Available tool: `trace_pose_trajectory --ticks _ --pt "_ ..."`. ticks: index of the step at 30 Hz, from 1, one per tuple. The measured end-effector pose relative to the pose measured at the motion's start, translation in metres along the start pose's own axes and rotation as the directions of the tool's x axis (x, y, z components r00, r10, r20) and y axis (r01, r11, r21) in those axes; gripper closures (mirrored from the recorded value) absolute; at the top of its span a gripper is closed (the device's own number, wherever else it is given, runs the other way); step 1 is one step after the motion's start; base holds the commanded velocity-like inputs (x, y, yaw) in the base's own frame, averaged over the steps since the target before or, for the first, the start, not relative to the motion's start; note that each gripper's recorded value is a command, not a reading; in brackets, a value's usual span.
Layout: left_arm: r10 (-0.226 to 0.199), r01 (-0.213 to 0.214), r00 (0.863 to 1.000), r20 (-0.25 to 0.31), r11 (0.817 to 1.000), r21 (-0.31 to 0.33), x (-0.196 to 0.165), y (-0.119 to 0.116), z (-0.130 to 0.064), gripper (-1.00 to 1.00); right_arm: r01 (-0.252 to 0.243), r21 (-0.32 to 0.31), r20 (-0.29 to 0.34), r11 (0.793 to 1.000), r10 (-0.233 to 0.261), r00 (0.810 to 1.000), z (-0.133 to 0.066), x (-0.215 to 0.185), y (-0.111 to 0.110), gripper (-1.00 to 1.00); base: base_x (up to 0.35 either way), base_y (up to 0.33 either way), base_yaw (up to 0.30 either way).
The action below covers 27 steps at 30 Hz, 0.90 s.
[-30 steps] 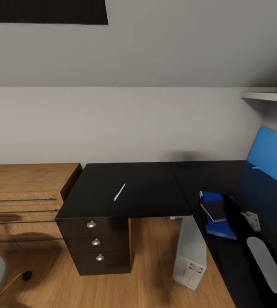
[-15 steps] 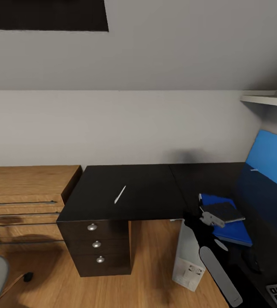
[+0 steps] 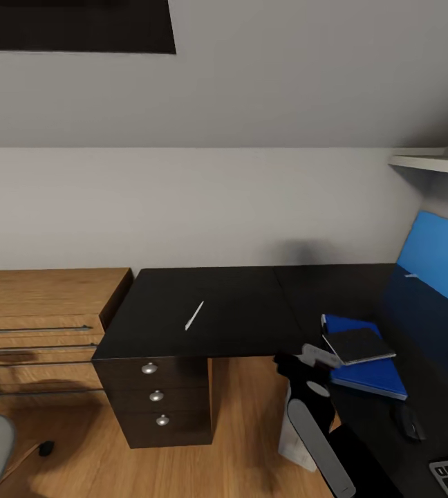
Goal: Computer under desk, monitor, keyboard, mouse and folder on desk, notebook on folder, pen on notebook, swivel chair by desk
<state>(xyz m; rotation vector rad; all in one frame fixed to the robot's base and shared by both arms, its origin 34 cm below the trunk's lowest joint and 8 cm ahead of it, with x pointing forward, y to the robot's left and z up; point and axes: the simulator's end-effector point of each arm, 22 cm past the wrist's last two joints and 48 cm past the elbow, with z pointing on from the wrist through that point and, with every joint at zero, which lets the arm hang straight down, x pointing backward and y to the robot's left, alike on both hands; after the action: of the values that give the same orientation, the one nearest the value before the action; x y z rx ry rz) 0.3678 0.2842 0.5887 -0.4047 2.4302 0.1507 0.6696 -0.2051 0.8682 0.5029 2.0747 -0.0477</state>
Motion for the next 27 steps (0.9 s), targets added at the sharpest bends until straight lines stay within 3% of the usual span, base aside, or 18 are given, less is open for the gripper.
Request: trace_pose_trajectory --ticks 6,9,15,27 --pt "-0.001 0.001 1.000 0.001 1.000 0.000 0.000 0.000 0.000 -1.00 0.007 -0.020 0.008 1.000 -0.007 1.000 -0.006 -0.001 0.010 -1.00 0.000 0.000 0.030" --pt "0.000 0.000 1.000 0.000 1.000 0.000 0.000 0.000 0.000 -1.00 0.052 -0.061 0.007 0.997 -0.051 0.999 -0.014 0.010 0.029 -1.00 0.000 0.000 0.176" --pt "0.002 -0.002 1.000 0.000 1.000 0.003 0.000 -0.001 0.000 -1.00 0.083 -0.089 0.008 0.993 -0.083 0.997 -0.019 0.016 0.040 -1.00 0.025 0.000 0.045" --pt "0.001 -0.001 1.000 0.001 1.000 0.005 0.000 -0.001 0.000 -1.00 0.115 -0.113 0.027 0.987 -0.113 0.993 -0.027 0.019 0.052 -1.00 0.261 0.112 0.003"
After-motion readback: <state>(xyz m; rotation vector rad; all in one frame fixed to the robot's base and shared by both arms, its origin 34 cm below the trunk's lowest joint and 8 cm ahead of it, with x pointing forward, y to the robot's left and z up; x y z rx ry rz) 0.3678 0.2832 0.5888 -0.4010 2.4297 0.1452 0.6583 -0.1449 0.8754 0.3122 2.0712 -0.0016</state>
